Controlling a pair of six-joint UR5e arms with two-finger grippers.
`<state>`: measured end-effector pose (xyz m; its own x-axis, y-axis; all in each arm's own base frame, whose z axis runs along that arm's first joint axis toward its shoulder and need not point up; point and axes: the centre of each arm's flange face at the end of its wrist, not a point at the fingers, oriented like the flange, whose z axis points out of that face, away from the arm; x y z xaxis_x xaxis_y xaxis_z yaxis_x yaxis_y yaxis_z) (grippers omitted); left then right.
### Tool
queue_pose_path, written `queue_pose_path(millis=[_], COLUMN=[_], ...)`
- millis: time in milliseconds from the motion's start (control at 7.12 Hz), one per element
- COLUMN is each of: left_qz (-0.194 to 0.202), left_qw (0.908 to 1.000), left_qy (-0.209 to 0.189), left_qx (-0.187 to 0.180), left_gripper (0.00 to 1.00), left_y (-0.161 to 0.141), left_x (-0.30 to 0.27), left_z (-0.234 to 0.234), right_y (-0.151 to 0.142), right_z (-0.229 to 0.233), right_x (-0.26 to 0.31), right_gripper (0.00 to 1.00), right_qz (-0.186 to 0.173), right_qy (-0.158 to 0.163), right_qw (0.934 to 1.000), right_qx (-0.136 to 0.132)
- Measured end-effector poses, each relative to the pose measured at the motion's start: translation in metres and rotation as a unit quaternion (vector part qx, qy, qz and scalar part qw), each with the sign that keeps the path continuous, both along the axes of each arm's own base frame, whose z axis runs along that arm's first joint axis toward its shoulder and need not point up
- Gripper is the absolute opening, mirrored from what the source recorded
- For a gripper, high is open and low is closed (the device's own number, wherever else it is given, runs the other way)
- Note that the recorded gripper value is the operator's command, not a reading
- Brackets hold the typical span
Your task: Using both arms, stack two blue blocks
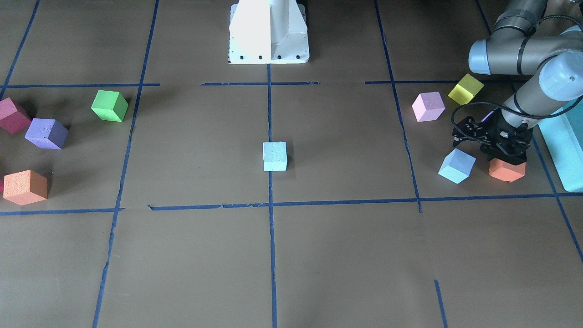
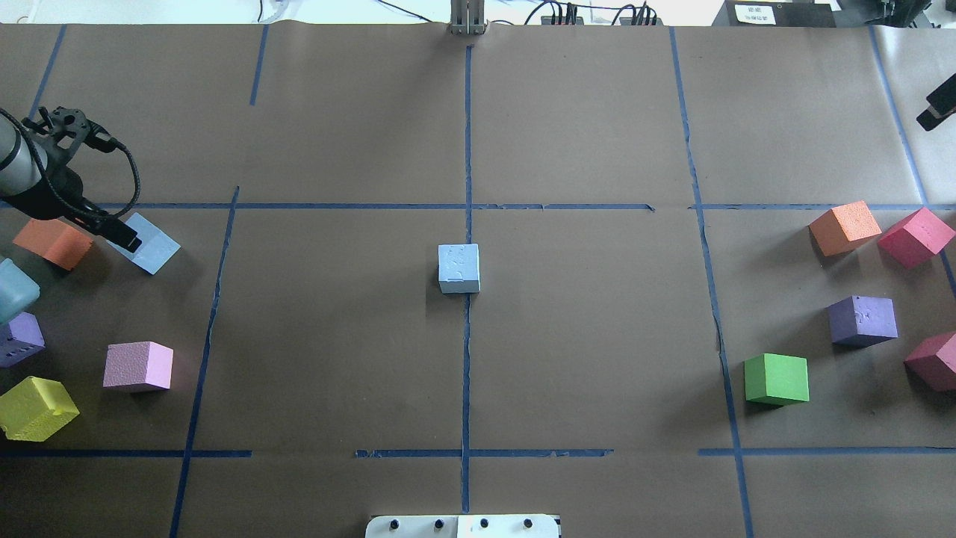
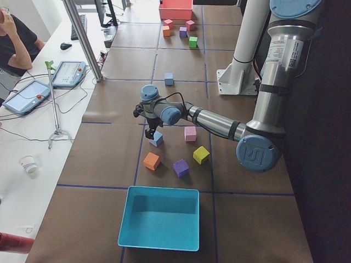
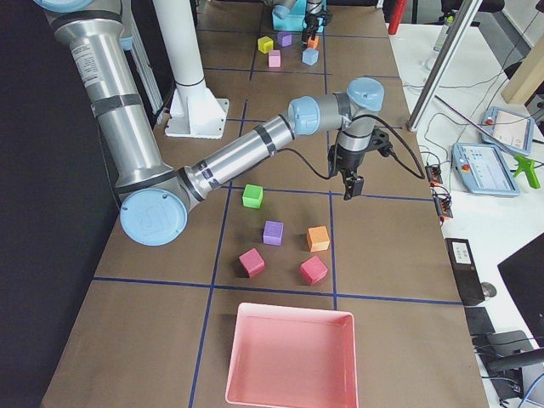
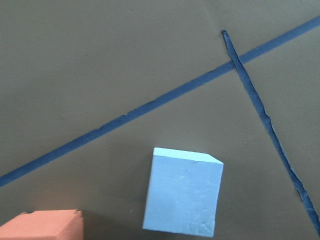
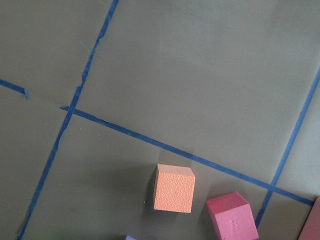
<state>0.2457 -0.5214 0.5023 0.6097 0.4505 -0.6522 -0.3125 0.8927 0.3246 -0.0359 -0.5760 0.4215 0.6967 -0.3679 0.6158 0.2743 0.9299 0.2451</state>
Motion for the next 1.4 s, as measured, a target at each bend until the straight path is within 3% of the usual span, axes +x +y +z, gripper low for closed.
queue_pose_path(millis=[702,1124,1264,1404], left_qz=[0.005,0.021,0.024,0.024], left_qw=[0.9998,0.9994,0.9991,0.9989], left_qy=[-0.009,-0.016,-0.019,-0.023], left_qx=[-0.015,-0.023,-0.028,-0.033], left_gripper=[1.00,1.00,0.89,0.24], left_y=[-0.023,-0.022,-0.021,-0.021], left_x=[0.022,0.044,0.048,0.049], left_z=[0.014,0.022,0.029,0.034], right_y=[-0.001,-0.001,-0.001,-0.001], right_z=[0.012,0.011,0.011,0.011], right_x=[0.016,0.018,0.018,0.018], right_gripper=[0.99,0.99,0.99,0.99], right_qz=[-0.001,0.001,0.001,0.002], right_qy=[-0.005,-0.005,-0.005,-0.004], right_qw=[1.0000,1.0000,1.0000,1.0000], right_qx=[-0.001,0.000,0.000,0.000])
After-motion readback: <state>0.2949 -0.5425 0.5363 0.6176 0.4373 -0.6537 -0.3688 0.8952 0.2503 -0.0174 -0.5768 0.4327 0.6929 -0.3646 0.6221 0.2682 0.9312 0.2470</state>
